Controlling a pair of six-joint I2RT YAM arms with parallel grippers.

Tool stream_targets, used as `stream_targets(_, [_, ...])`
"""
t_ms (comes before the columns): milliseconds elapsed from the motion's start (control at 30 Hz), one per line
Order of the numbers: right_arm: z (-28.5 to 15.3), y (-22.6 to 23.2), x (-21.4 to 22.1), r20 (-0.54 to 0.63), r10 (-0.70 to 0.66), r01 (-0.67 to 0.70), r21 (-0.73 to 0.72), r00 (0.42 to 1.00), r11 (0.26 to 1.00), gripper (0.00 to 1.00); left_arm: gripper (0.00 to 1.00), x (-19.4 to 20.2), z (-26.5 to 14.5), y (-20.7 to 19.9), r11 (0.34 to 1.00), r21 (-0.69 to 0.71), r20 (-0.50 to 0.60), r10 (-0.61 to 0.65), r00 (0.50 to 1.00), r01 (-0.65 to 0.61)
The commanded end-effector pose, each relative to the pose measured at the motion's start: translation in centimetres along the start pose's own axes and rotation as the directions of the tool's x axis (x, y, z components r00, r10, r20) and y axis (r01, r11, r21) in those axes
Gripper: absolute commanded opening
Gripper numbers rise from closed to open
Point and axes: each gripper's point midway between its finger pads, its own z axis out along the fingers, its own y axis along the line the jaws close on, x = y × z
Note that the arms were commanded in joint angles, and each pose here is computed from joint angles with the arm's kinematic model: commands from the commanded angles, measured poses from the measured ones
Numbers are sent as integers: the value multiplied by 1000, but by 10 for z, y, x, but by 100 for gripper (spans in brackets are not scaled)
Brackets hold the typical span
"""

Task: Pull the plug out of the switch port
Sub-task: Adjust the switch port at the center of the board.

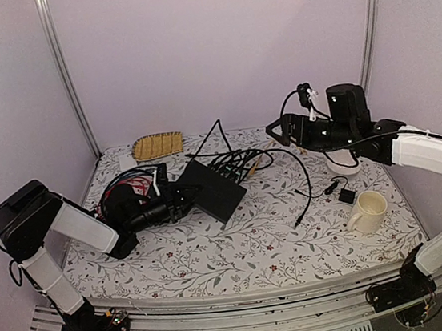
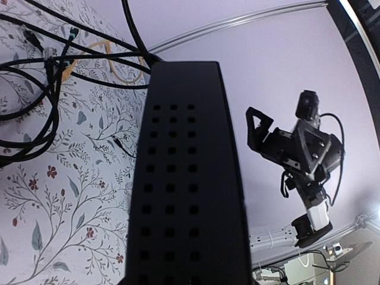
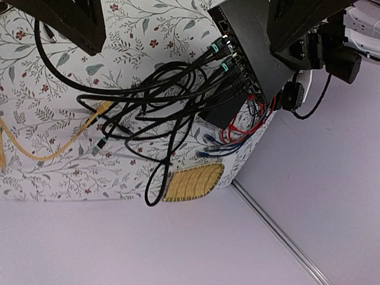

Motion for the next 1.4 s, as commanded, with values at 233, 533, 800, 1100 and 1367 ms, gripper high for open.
stream_targets(233, [-55, -11, -23, 339, -258, 266, 24, 905, 964, 72, 0, -35, 13, -63, 981, 111, 63, 150, 987, -156])
stream_targets(533, [-37, 15, 43, 52, -54, 65, -252, 997, 966, 59, 0, -39, 22, -70, 977, 153, 70, 142, 987, -152])
stream_targets(800, [-22, 34, 97, -211, 142, -225, -448, 967, 865, 62, 0, -34, 42, -73, 970, 204, 22, 129, 991, -131])
stream_targets(1100, [-6, 37, 113, -323, 195, -339, -486, 926, 805, 66, 0, -32, 53, -77, 963, 239, 0, 127, 992, -123])
stream_targets(1367, [7, 39, 118, -362, 220, -389, -507, 906, 769, 66, 0, -26, 57, -79, 958, 263, -26, 123, 992, -112])
